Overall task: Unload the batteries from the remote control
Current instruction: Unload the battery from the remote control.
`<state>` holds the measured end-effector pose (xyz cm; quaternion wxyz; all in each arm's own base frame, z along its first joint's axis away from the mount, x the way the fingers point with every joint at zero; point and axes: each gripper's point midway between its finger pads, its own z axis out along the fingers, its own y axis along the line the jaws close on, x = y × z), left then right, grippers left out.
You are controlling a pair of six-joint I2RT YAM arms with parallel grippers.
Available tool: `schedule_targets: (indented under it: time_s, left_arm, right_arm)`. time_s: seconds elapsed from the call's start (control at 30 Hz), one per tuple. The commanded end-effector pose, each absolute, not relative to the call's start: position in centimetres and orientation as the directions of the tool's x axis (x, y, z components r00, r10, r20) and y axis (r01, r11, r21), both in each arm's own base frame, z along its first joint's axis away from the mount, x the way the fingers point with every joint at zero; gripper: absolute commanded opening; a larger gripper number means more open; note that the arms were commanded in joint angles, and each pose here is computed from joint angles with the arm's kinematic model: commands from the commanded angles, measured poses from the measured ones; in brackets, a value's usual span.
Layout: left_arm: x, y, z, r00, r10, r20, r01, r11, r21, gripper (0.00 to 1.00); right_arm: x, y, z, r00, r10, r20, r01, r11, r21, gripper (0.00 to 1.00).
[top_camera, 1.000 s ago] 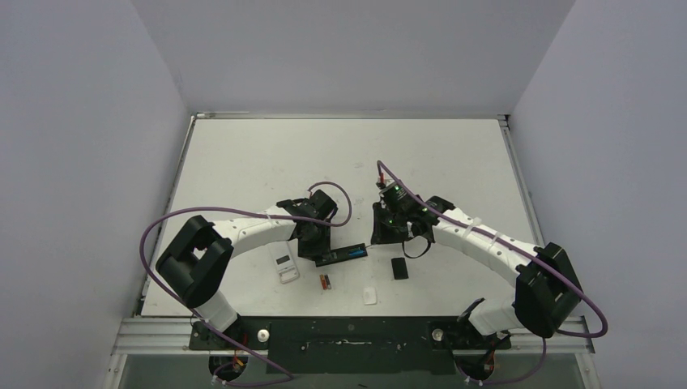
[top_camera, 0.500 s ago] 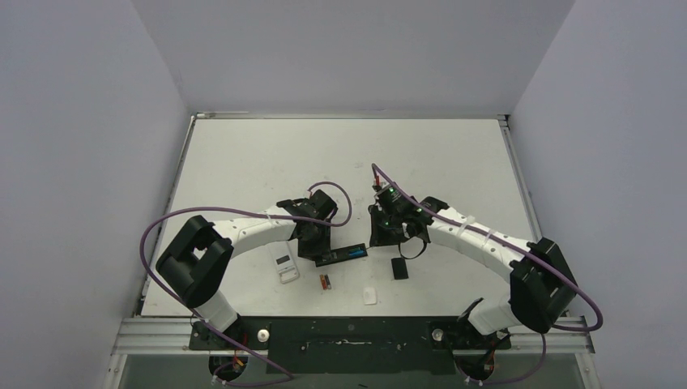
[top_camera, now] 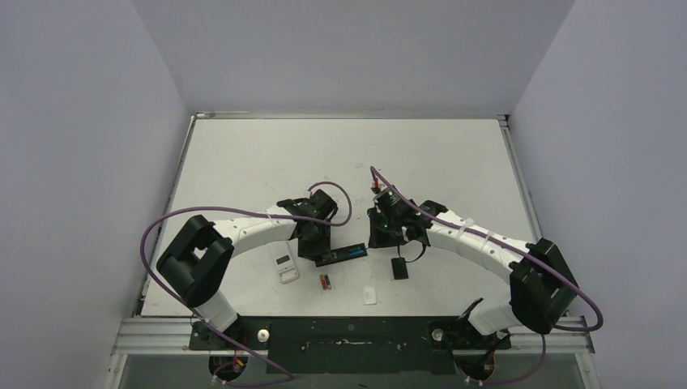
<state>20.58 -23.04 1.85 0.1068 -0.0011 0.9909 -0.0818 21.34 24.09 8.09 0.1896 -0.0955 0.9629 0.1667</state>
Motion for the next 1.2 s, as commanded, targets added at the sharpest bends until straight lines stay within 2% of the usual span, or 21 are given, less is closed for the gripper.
schedule_targets:
  time_s: [0.0, 0.5, 0.83, 1.17]
  left_arm:
    - [20.1, -22.3, -2.3, -0.977, 0.020, -0.214, 0.035, 0.997, -0.069, 0.38]
    - [19.8, -22.0, -2.8, -0.978, 0.027, -0.206, 0.039, 0.998, -0.056, 0.38]
    - [19.8, -22.1, -2.6, -0.977, 0.027, -0.210, 0.040, 0.998, -0.057, 0.38]
    - [19.8, -22.2, -2.7, -0.978, 0.027, -0.208, 0.040, 0.997, -0.061, 0.38]
  right_arm:
    - [22.3, 24.8, 6.8, -0.909, -0.043, -0.414, -0.216, 0.899, 0.380, 0.05]
    - [21.5, 23.0, 5.8, -0.931, 0.161, -0.327, -0.079, 0.787, 0.611, 0.05]
    - [21.8, 21.9, 5.9, -0.913, 0.244, -0.326, -0.015, 0.779, 0.626, 0.05]
    - [22.7, 23.0, 8.8, -0.876, 0.373, -0.305, -0.002, 0.631, 0.776, 0.05]
